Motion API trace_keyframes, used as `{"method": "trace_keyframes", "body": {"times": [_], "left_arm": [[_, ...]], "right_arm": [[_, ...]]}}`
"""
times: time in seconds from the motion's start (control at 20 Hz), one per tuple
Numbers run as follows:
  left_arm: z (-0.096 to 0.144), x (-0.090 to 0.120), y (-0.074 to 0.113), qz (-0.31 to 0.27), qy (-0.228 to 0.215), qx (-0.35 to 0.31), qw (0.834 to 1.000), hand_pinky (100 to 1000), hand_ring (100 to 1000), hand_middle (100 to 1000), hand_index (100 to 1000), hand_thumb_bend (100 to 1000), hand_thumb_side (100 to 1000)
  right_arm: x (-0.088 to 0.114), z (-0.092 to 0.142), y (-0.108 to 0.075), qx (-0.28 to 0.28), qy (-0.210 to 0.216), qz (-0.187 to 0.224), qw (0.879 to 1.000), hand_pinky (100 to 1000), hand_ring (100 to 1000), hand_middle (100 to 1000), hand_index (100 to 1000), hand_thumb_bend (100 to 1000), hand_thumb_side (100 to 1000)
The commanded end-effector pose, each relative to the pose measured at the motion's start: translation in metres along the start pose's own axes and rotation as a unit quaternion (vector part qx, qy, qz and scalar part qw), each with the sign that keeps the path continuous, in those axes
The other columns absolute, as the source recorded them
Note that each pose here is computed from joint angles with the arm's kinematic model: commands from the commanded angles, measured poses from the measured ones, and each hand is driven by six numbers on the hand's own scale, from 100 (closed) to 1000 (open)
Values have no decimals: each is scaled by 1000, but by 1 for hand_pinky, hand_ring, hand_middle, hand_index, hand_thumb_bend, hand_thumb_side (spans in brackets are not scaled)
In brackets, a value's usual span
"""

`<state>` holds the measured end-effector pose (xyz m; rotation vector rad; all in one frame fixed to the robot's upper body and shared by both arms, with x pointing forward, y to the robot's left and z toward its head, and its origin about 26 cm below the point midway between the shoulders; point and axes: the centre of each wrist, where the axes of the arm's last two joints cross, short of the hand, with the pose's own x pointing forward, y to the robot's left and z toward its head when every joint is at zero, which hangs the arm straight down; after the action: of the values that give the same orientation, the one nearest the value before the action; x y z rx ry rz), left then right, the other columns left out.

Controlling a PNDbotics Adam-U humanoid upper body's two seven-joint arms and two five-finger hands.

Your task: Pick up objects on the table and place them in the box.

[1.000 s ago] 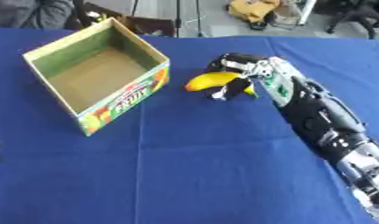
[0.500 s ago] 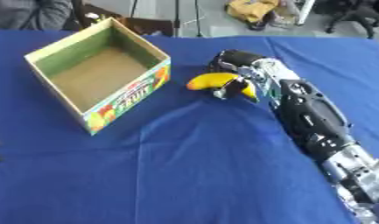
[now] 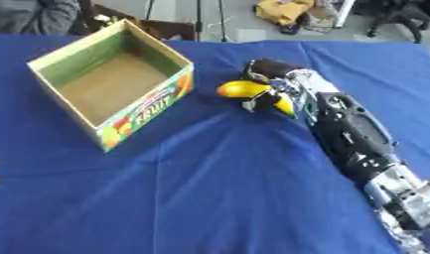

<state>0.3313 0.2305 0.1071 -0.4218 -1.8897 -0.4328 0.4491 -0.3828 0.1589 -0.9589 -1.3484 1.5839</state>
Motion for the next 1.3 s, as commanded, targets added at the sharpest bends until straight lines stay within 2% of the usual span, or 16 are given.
{"method": "trace_keyframes", "body": {"times": [0.05,0.4,0.45,0.5,0.55,0.6,0.7,1.05,1.3], "left_arm": [[-1,6,0,-7,-10,-4,1000,610,714,607,594,178,1000],[-1,6,1,-6,-8,-3,1000,610,715,607,595,179,1000],[-1,6,1,-5,-8,-3,1000,610,716,607,595,179,1000],[0,6,1,-5,-8,-3,1000,610,716,607,595,179,1000],[0,6,1,-5,-7,-3,1000,610,716,608,595,180,1000],[0,6,1,-5,-7,-2,1000,610,717,608,595,180,1000],[0,5,1,-5,-7,-3,1000,610,717,608,595,180,1000],[0,6,1,-5,-7,-3,1000,610,719,609,596,180,1000],[0,5,1,-5,-6,-4,1000,610,720,609,596,181,1000]], "right_arm": [[-9,7,-12,-19,7,-9,1000,546,484,454,572,100,325],[0,11,-40,-73,-19,-28,997,471,409,377,498,100,390],[1,12,-44,-82,-22,-30,996,445,382,350,471,100,452],[2,13,-47,-89,-24,-33,995,445,382,350,471,100,452],[3,13,-50,-97,-26,-35,994,407,343,311,429,100,507],[4,14,-53,-106,-27,-37,993,394,331,299,417,100,517],[6,15,-58,-120,-26,-40,992,333,273,244,366,100,530],[10,13,-59,-122,-23,-38,992,267,208,182,331,100,536],[13,11,-72,-136,-30,-32,990,240,176,151,314,100,536]]}}
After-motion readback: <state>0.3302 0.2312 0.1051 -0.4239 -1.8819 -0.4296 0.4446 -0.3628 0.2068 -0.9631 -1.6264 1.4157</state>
